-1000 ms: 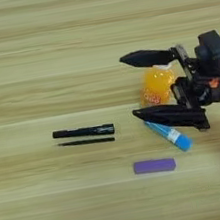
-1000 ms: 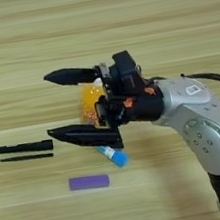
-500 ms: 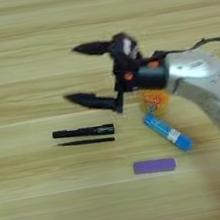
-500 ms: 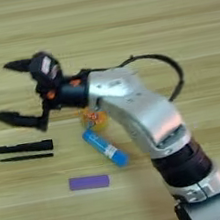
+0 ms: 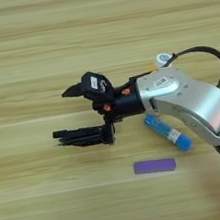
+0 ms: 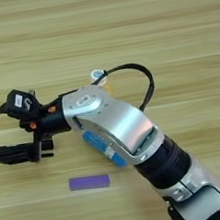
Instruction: Move the objects on the table
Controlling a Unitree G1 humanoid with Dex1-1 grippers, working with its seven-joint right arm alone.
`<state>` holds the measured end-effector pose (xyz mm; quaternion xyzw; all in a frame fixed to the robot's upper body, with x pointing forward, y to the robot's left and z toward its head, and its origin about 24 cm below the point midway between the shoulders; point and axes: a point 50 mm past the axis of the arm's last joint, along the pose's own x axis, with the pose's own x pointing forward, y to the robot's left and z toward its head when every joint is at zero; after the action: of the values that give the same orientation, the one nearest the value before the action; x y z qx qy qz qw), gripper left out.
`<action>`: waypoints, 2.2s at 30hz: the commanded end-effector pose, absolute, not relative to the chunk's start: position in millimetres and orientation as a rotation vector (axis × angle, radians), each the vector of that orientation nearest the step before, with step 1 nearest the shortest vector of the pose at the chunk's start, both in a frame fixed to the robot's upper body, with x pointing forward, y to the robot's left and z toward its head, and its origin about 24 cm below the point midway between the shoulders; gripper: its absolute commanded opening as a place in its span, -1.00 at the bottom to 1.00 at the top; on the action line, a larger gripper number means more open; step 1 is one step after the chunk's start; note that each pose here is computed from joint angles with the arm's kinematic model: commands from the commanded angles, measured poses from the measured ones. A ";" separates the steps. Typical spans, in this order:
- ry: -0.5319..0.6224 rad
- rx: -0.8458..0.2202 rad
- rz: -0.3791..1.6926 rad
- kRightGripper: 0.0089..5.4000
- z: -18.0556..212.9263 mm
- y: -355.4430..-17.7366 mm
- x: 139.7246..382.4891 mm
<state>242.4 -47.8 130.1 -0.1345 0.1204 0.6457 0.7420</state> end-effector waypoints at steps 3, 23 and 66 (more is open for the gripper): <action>0.199 -0.368 1.325 0.98 138.0 -38.6 258.6; 0.235 -0.602 1.271 0.98 102.8 -31.5 265.0; 0.536 -0.475 1.346 0.26 66.0 -40.3 259.5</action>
<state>250.0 -43.1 50.2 -0.1986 0.2790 0.6124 0.7125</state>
